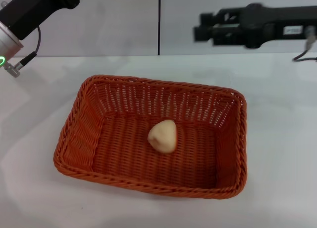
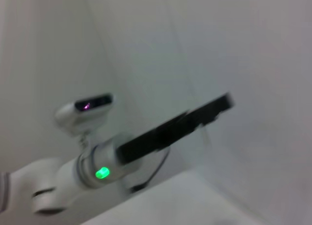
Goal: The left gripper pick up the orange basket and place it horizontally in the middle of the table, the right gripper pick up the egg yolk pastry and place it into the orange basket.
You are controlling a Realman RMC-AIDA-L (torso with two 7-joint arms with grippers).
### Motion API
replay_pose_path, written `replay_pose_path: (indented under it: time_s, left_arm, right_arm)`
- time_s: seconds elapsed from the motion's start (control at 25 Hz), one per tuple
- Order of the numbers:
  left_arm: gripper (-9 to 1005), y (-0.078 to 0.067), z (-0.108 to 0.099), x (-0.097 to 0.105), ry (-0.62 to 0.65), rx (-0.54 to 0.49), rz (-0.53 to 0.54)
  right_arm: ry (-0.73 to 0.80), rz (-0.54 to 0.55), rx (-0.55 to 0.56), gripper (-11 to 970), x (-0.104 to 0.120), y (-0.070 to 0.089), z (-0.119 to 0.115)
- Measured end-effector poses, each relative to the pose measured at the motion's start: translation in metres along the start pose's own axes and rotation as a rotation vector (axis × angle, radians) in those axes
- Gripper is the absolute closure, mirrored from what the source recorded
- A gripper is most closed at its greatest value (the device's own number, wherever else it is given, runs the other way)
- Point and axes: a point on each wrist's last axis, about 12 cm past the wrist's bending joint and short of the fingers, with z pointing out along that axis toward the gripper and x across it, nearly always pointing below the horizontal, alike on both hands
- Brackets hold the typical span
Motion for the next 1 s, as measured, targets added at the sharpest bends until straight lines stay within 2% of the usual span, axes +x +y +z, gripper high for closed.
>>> replay_pose_path:
  time_s: [0.28,0.44,0.48,0.52,0.68,0.8,0.88,1.0]
  left_arm:
    - [240,0.000,0.000,0.000,-0.005,-0.001,-0.002]
    - [240,0.001,-0.002,0.002,-0.013,-0.016,-0.019]
    - [240,0.000,-0.004,0.003,-0.019,-0.021,-0.023]
    - [240,0.000,-0.006,0.005,-0.027,-0.024,-0.024]
    - [240,-0.003,-0.018,0.011,-0.099,-0.064,0.009]
    - [240,-0.003,-0.021,0.015,-0.125,-0.092,0.026]
    - [240,-0.003,-0.024,0.019,-0.144,-0.126,0.051]
    - [240,-0.002,-0.028,0.021,-0.165,-0.172,0.086]
  right_arm:
    - [-0.235,-0.125,0.210,408,0.030,-0.006,-0.061]
    - [-0.455,-0.257,0.412,408,0.065,-0.002,-0.105]
    - [-0.571,-0.303,0.555,408,0.088,0.002,-0.126]
    - [-0.571,-0.303,0.555,408,0.088,0.002,-0.126]
    - [-0.755,-0.339,0.874,408,0.133,0.013,-0.159]
    - [-0.819,-0.346,1.058,408,0.155,0.022,-0.174]
    - [-0.855,-0.342,1.145,408,0.164,0.025,-0.180]
    - [-0.892,-0.331,1.199,408,0.169,0.025,-0.178]
